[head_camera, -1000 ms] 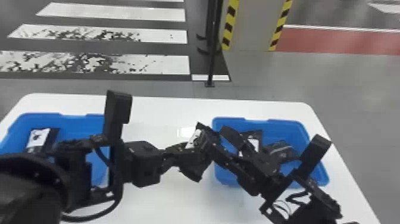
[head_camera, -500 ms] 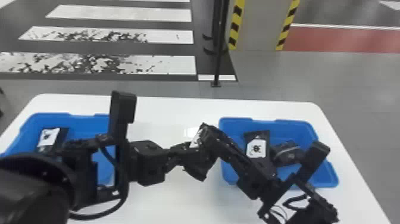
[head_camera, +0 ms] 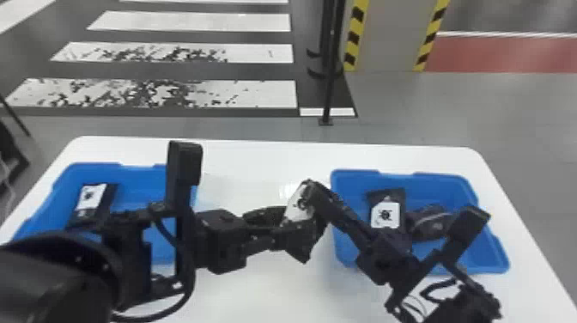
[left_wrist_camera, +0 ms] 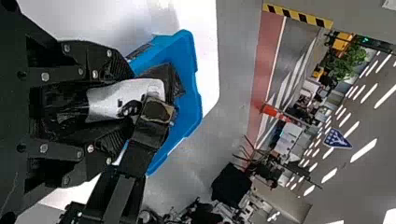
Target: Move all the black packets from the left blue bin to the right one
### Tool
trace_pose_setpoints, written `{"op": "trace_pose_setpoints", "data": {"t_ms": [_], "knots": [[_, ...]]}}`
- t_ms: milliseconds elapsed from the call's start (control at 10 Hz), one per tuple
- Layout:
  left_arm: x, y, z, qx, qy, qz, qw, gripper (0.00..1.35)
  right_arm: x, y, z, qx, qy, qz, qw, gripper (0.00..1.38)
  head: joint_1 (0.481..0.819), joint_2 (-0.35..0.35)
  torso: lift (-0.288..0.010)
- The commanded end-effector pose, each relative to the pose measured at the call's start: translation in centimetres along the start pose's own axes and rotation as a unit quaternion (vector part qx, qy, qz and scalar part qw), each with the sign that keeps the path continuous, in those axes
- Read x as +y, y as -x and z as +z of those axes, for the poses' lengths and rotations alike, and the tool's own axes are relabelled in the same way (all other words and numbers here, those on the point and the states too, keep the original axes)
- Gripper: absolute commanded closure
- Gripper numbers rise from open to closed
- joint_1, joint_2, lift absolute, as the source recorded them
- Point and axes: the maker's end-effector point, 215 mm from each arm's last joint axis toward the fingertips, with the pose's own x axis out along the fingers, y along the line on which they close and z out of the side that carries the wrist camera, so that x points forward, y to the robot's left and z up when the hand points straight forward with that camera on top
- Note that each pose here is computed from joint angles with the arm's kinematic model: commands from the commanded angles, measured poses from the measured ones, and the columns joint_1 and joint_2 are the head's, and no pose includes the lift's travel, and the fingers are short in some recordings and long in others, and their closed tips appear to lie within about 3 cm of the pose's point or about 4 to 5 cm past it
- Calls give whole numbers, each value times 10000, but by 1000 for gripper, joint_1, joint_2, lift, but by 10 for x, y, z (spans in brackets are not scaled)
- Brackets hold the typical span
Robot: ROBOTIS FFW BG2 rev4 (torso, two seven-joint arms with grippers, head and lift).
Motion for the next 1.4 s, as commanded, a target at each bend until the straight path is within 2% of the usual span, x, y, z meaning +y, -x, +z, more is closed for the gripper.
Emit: {"op": "trace_pose_setpoints", "data": {"t_ms": [0,300,500,600,700,800,900,1000,1100,1300], "knots": [[0,7,-8,-19,120,14,9999,101,-22,2,26,-142,255,-165,9994,1277,695,-26,-150],[3,37,-16,-166,280,246,9992,148,-83,19,67,-194,831,-744,9936,1277,695,-68,-150],[2,55,-23,-212,346,384,9984,148,-132,44,90,-167,1227,-1325,9834,1276,695,-110,-150],[2,63,-26,-234,395,459,9979,145,-157,57,90,-94,1272,-1592,9790,1274,695,-123,-150],[7,70,-31,-253,470,559,9970,144,-173,63,92,-66,1279,-1738,9764,1179,695,-150,-150],[12,76,-28,-306,467,654,9963,144,-187,73,95,-36,1358,-1915,9720,995,695,-170,-150],[15,80,-25,-349,430,720,9959,144,-202,88,105,-41,1581,-2190,9628,636,695,-179,-150],[20,84,-21,-395,396,786,9953,144,-207,101,114,-50,1799,-2362,9549,349,695,-195,-150],[24,89,-20,-422,391,860,9946,145,-203,116,125,-99,2113,-2515,9444,121,695,-210,-150],[50,106,-16,-469,348,1251,9904,145,-159,144,140,-311,2887,-2693,9183,102,695,-230,-150]]}}
